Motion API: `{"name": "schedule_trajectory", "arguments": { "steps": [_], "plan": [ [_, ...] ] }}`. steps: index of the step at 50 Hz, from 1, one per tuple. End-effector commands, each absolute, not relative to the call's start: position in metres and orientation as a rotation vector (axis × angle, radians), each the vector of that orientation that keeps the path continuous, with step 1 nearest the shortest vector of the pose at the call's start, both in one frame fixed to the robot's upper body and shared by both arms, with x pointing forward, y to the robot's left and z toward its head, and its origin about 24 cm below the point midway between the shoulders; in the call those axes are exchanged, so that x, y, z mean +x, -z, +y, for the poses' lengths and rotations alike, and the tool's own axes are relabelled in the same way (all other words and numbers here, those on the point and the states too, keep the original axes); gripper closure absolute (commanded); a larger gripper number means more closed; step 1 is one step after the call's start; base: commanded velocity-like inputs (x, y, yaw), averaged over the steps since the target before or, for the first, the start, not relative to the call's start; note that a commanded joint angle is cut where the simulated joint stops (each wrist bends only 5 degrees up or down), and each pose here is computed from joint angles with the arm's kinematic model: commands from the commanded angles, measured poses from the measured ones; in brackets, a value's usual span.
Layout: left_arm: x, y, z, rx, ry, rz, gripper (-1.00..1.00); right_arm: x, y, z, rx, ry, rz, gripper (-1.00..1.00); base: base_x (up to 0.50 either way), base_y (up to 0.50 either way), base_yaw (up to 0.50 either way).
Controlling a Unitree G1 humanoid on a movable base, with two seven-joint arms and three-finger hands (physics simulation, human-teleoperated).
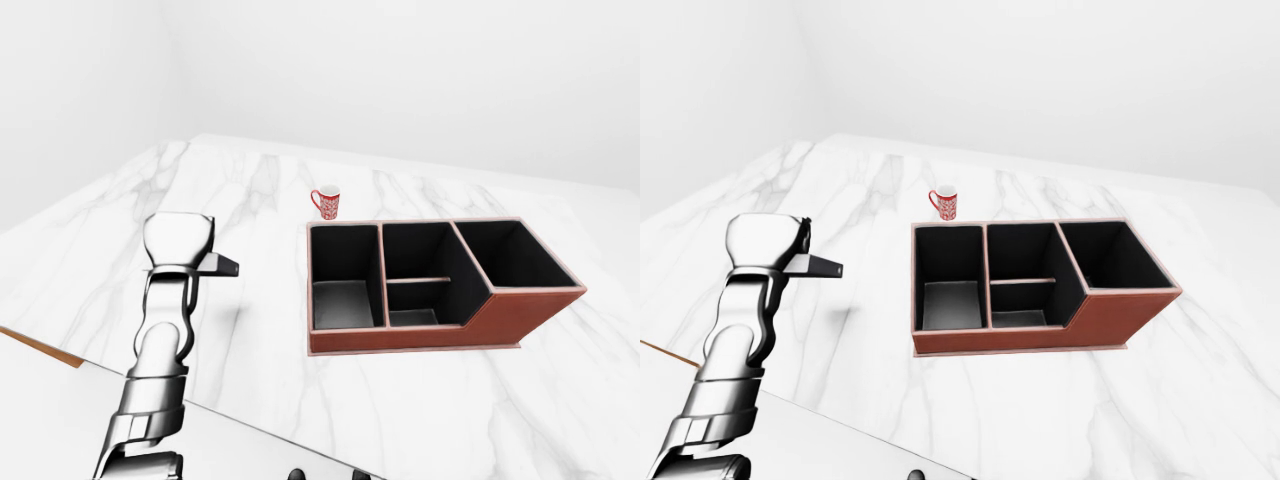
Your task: Pick up the book and place it in the left compartment of the caddy.
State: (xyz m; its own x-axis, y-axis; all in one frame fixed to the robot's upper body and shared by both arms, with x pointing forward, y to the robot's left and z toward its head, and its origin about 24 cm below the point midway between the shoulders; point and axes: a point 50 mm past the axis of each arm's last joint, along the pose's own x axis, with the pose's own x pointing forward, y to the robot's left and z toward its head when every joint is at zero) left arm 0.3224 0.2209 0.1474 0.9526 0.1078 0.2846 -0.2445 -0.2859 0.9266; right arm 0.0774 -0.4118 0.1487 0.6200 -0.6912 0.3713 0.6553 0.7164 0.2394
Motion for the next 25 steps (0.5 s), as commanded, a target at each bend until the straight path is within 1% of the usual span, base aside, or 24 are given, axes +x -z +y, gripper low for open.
{"name": "schedule_trajectory", "arguments": {
  "steps": [1, 4, 6, 10, 12, 21, 25],
  "plan": [
    [0.297, -0.192, 0.199, 1.819, -0.456, -0.202, 1.00, 0.078, -0.148, -0.412, 0.087, 0.773, -0.459, -1.00, 0.00, 0.00, 0.00],
    [0.293, -0.202, 0.192, 1.790, -0.445, -0.203, 1.00, 0.075, -0.155, -0.410, 0.070, 0.774, -0.485, -1.00, 0.00, 0.00, 0.00],
    [0.290, -0.208, 0.188, 1.795, -0.458, -0.219, 1.00, 0.077, -0.150, -0.410, 0.077, 0.769, -0.469, -1.00, 0.00, 0.00, 0.00],
    [0.288, -0.210, 0.184, 1.790, -0.456, -0.219, 1.00, 0.077, -0.149, -0.411, 0.080, 0.767, -0.465, -1.00, 0.00, 0.00, 0.00],
    [0.280, -0.220, 0.173, 1.764, -0.451, -0.251, 1.00, 0.077, -0.151, -0.411, 0.079, 0.770, -0.470, -1.00, 0.00, 0.00, 0.00],
    [0.272, -0.232, 0.152, 1.725, -0.428, -0.307, 1.00, 0.078, -0.152, -0.410, 0.075, 0.760, -0.474, -1.00, 0.00, 0.00, 0.00],
    [0.262, -0.240, 0.138, 1.699, -0.406, -0.348, 1.00, 0.077, -0.153, -0.410, 0.073, 0.764, -0.478, -1.00, 0.00, 0.00, 0.00]
  ]
}}
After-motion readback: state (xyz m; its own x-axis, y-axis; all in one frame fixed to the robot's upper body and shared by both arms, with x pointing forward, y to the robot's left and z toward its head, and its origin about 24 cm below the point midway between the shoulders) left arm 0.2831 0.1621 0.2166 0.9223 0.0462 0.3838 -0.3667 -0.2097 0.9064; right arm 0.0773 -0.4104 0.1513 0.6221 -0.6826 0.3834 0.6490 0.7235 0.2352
